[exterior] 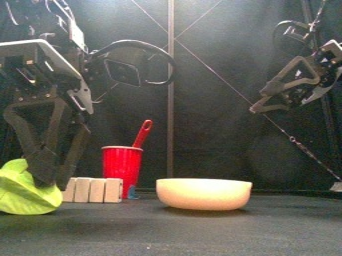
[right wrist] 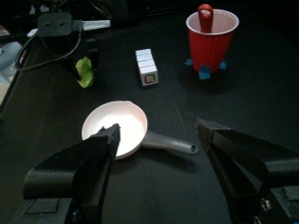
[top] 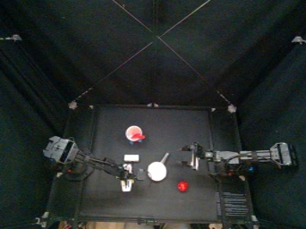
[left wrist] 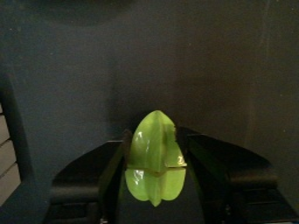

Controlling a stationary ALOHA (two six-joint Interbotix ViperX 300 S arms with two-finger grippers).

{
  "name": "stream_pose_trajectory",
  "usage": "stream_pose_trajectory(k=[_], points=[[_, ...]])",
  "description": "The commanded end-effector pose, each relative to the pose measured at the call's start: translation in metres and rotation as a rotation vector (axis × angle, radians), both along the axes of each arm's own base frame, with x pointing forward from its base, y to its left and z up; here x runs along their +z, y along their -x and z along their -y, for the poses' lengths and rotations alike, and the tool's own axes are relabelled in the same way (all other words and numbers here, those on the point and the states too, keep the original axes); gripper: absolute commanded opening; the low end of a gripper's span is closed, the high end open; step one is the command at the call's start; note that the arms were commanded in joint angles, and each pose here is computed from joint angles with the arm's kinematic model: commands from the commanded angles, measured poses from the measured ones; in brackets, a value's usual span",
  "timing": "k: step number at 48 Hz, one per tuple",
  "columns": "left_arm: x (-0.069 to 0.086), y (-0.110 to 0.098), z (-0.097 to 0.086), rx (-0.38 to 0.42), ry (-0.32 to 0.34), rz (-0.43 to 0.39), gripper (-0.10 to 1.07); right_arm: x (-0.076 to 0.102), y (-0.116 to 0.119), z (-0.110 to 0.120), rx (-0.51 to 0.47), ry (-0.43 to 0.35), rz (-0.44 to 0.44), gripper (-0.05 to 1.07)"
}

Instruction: Grab starfruit

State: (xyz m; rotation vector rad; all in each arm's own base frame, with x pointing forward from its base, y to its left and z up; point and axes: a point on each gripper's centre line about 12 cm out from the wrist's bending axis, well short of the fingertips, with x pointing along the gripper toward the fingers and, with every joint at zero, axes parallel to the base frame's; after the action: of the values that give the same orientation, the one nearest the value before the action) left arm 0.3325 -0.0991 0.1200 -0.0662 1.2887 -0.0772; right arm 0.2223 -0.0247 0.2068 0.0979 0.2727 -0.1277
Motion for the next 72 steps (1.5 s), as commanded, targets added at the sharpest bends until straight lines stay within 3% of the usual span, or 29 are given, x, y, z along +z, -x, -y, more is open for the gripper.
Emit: stream_pose_trajectory(k=[1,10,21,26,31,38,49,60,72], points=[[0.005,-0.003,0.001,0.001,0.006,0.014,0.71,0.005,-0.002,0.001,-0.003,-0.001,0.017,0.99],[0.011,-0.004,0.000,0.002,0.003,0.023,0.71,0.005,-0.002,0.001,-0.003,-0.001,0.019,0.99],[0.036,-0.002,0.001,-0.014,0.000,0.067,0.75,0.005,-0.002,0.000,-0.002,-0.002,0.017,0.99],[0.048,0.006,0.004,0.002,0.021,0.038,0.82,0.005,-0.002,0.001,-0.004,-0.002,0.017,1.00],[0.052,0.016,0.008,0.069,0.063,-0.036,0.89,0.004,-0.002,0.000,-0.005,-0.006,0.018,0.99],[0.044,0.026,0.014,0.168,0.088,-0.142,0.95,0.005,-0.002,0.001,-0.005,-0.007,0.018,1.00],[0.038,0.026,0.030,0.211,0.078,-0.147,0.96,0.003,-0.004,0.001,-0.007,-0.008,0.009,0.99],[0.012,0.020,0.026,0.227,0.004,-0.183,0.96,-0.001,-0.007,0.001,-0.007,-0.010,-0.011,0.99],[0.004,0.016,0.019,0.234,-0.056,-0.174,0.96,-0.002,-0.009,0.002,-0.007,-0.010,-0.021,0.99]])
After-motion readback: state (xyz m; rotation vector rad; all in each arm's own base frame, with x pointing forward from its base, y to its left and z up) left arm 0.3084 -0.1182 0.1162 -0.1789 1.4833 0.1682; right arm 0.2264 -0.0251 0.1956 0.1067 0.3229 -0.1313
